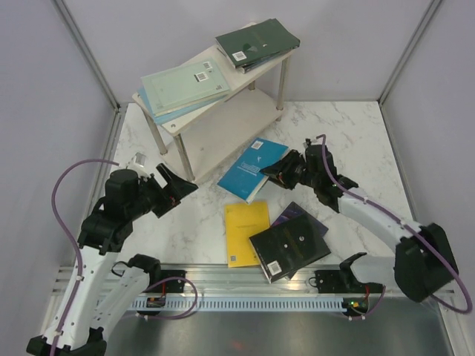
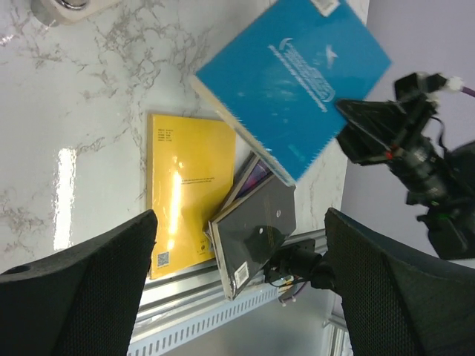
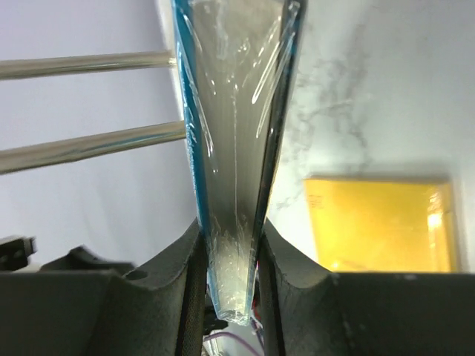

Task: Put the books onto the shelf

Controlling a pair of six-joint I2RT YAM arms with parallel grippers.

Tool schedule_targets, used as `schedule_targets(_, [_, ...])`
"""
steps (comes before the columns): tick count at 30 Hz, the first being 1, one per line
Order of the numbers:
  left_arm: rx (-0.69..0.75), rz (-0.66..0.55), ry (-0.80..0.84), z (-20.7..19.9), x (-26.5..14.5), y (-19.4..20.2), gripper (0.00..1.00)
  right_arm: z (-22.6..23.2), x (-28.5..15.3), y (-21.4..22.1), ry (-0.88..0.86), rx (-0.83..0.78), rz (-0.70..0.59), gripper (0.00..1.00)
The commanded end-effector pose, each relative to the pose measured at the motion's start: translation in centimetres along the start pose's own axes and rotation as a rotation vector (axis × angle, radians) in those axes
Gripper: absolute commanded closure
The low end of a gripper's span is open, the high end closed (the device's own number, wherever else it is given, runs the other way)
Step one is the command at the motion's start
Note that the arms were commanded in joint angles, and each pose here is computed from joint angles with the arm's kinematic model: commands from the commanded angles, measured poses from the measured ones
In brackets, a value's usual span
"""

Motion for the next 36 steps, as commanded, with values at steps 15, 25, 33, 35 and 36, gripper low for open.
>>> schedule_targets(15, [0.165, -0.107, 0.020, -2.6, -4.6, -1.8, 0.00, 32.4, -19.2, -12.4, -0.670, -0.053, -0.413, 1.00])
schedule_targets(25, [0.187, -0.061, 0.073, -3.0, -5.8, -0.6, 0.00, 41.5, -12.7, -13.5, -0.758, 0.029, -0.461, 1.00])
schedule_targets(33, [0.162, -0.053, 0.105, -3.2, -6.5, 0.0, 0.00, 41.6, -8.0, -14.0, -0.628, 0.123, -0.642, 1.00])
schedule_targets(35, [0.164, -0.043, 0.115, -3.2, -6.8, 0.3, 0.00, 41.7, -7.4, -14.1, -0.622, 0.119, -0.657, 1.00])
schedule_targets(36, [0.165, -0.042, 0.117, -3.1, -6.9, 0.4, 0.00, 41.7, -7.3, -14.1, -0.622, 0.123, -0.663, 1.00])
Point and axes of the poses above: each gripper's point midway between its finger pads, its own x axis out along the fingers, its own z axis along the line the jaws close on, y = z × x, the point moved 2 cm from there along -x, back along the fingers, and after that the axes turned 11 degrees about -x, right-handed, at the moved point
